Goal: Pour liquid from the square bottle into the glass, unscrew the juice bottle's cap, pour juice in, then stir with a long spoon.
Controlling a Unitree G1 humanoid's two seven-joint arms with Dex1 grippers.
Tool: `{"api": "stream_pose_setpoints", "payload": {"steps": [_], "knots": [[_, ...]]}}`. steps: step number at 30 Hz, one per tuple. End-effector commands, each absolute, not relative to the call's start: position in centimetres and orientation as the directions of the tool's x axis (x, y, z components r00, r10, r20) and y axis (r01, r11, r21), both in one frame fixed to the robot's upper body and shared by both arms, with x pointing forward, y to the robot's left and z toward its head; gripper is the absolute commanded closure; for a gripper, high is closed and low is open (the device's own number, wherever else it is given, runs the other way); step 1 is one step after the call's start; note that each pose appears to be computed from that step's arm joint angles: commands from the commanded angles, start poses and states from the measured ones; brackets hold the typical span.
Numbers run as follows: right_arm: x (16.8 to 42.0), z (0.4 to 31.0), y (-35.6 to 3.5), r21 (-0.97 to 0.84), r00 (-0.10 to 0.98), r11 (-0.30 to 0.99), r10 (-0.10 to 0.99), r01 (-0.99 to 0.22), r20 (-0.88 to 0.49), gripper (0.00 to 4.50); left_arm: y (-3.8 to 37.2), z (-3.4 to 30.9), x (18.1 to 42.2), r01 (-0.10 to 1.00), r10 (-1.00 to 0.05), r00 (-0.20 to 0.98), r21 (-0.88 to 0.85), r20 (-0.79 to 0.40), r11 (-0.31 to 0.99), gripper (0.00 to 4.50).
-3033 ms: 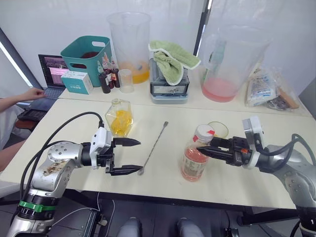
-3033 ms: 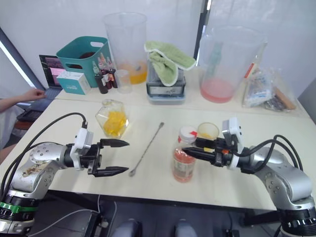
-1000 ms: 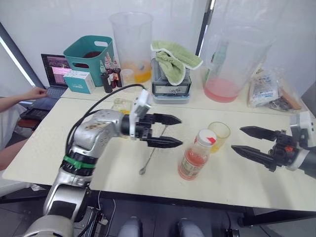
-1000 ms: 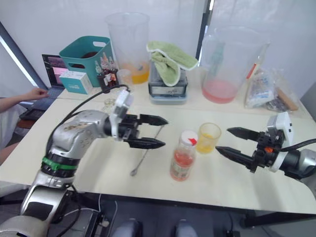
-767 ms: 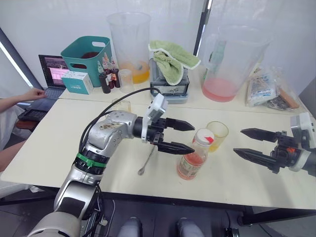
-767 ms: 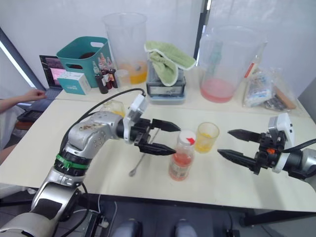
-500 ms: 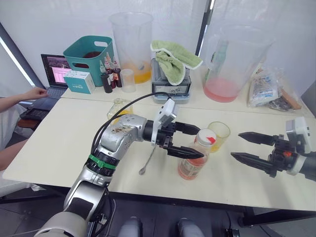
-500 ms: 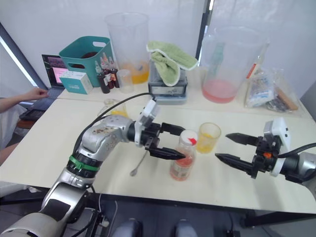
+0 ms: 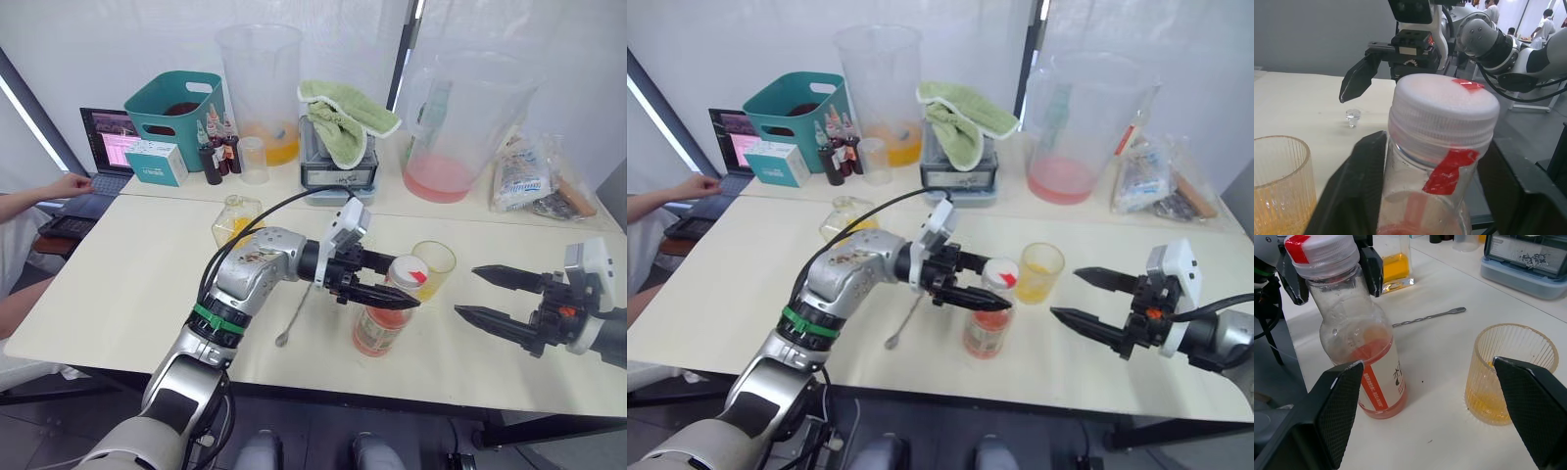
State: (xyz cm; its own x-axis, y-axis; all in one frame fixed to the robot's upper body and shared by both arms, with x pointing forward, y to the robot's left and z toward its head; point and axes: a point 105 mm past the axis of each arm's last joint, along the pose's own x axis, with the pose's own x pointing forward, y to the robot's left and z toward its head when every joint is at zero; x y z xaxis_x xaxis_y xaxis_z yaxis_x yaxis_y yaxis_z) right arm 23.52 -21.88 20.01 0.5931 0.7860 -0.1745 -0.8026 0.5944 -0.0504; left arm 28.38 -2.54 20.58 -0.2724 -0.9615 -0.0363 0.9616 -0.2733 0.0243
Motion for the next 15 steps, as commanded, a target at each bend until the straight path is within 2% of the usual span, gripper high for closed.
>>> {"api": "stream_pose_setpoints", "payload": {"steps": [1, 9, 15], "knots": [[23.4, 21.5, -21.5, -0.094, 0.598, 0.591, 0.790, -0.801, -0.132, 0.00, -3.0, 20.7, 28.1, 0.955, -0.956, -0.289, 0.053, -0.048, -0.292, 2.91], [23.0, 22.7, -19.2, -0.127, 0.583, 0.571, 0.806, -0.811, -0.101, 0.00, -3.2, 21.3, 28.9, 0.958, -0.966, -0.254, 0.127, -0.039, -0.257, 2.92], [22.8, 22.7, -18.9, -0.125, 0.588, 0.576, 0.803, -0.808, -0.093, 0.00, -3.1, 21.2, 28.8, 0.955, -0.965, -0.261, 0.139, -0.037, -0.263, 2.92]]}}
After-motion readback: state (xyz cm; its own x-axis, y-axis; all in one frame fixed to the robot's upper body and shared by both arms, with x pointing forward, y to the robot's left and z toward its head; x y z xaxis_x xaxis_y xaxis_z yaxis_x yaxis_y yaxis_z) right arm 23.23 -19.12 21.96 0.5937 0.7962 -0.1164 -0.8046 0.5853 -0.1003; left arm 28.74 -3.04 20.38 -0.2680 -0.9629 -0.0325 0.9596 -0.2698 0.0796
